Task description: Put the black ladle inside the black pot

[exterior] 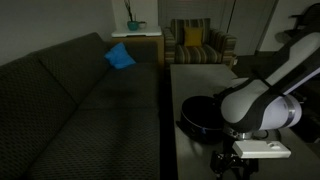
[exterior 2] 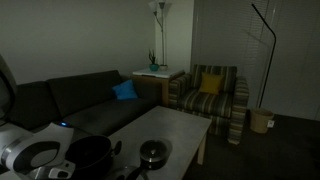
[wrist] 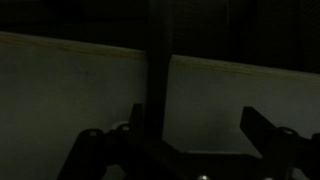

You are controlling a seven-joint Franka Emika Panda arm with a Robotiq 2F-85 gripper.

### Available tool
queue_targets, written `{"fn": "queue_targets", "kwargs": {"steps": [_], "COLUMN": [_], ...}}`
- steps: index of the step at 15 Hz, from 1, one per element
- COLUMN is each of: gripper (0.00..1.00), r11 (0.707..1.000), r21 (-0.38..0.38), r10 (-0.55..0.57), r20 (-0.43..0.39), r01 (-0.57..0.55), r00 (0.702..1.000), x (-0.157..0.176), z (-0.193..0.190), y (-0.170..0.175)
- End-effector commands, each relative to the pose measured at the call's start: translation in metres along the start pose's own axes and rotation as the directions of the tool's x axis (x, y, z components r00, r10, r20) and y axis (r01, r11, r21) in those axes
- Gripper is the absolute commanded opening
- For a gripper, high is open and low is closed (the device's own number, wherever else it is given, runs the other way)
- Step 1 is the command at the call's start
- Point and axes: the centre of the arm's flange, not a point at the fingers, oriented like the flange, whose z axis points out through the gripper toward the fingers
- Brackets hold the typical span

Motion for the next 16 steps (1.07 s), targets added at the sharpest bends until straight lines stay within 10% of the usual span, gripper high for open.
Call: {"fn": "queue_targets", "kwargs": {"steps": [1, 16], "gripper": [1.00, 1.00], "r11": [1.000, 1.000], "r21": [-0.008, -0.020], "r10": [0.001, 0.003], "r20": [-0.004, -0.012], "r01": [-0.001, -0.004], "r00": [1.000, 1.000], "x": [-0.0005, -0.0003], "z": [0.0007, 0.0011], "y": [-0.0030, -0.0043]}}
